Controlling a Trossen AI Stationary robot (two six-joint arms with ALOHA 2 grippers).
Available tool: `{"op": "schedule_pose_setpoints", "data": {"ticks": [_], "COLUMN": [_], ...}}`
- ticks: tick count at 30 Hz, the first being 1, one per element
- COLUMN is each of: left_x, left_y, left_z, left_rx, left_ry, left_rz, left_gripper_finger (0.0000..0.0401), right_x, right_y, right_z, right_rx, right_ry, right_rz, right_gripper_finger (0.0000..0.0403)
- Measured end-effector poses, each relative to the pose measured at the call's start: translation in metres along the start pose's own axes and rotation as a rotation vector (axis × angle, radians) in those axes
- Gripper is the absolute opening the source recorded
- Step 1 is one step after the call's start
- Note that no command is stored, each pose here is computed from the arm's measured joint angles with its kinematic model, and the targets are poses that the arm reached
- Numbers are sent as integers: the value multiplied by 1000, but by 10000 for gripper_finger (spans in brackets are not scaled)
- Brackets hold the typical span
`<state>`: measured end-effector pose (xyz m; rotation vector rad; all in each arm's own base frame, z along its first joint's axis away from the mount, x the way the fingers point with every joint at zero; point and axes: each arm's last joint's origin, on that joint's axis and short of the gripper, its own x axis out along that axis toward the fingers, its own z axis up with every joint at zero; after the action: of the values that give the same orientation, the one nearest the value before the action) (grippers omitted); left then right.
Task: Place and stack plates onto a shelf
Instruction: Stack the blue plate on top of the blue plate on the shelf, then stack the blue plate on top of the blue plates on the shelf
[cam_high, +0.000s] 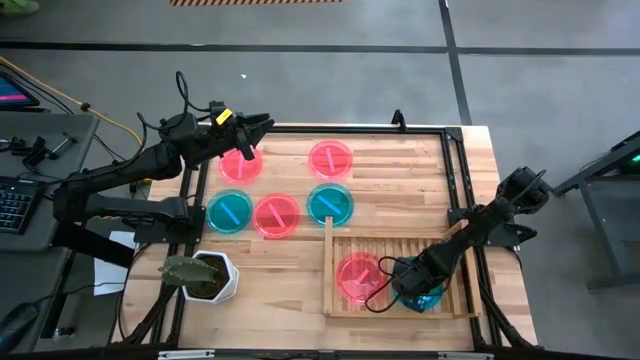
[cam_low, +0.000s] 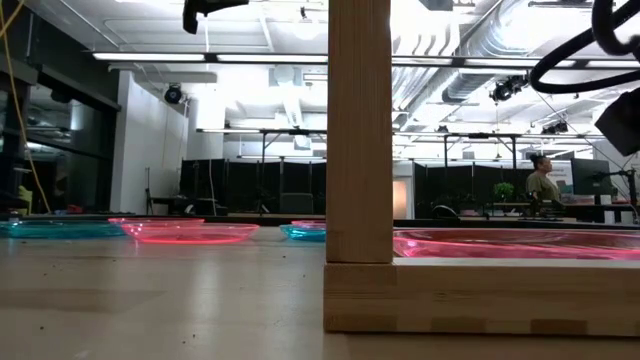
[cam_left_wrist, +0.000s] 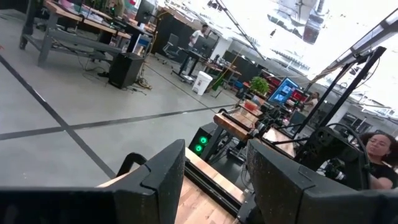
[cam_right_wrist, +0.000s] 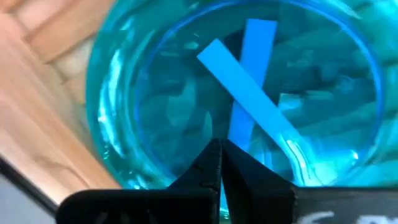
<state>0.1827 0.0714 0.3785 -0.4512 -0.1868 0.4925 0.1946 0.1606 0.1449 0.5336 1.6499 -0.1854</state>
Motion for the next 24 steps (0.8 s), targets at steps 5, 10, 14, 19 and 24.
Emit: {"op": "schedule_pose_setpoints", "data": {"ticks": [5,10,14,19,24], "left_x": [0,0,0,0,0], "left_y": [0,0,1,1,1], "left_z": [0,0,0,0,0], "left_rx": [0,0,0,0,0], "left_ry": [-1,-10,-11,-11,-11], "left_rz": [0,17,20,20,20], "left_gripper_finger": [161,161,161,161,161], "right_x": [-2,-4,-7,-28,-59], "right_y": [-5,-11,-14,-19,-30], "right_z": [6,13,16,10,0], "right_rx": [26,59,42,-3,-7], "right_ry": [-10,-41,-46,-81,-185], "right_rz": [-25,-54,-58,-94,-86], "right_gripper_finger": [0,0,0,0,0]}}
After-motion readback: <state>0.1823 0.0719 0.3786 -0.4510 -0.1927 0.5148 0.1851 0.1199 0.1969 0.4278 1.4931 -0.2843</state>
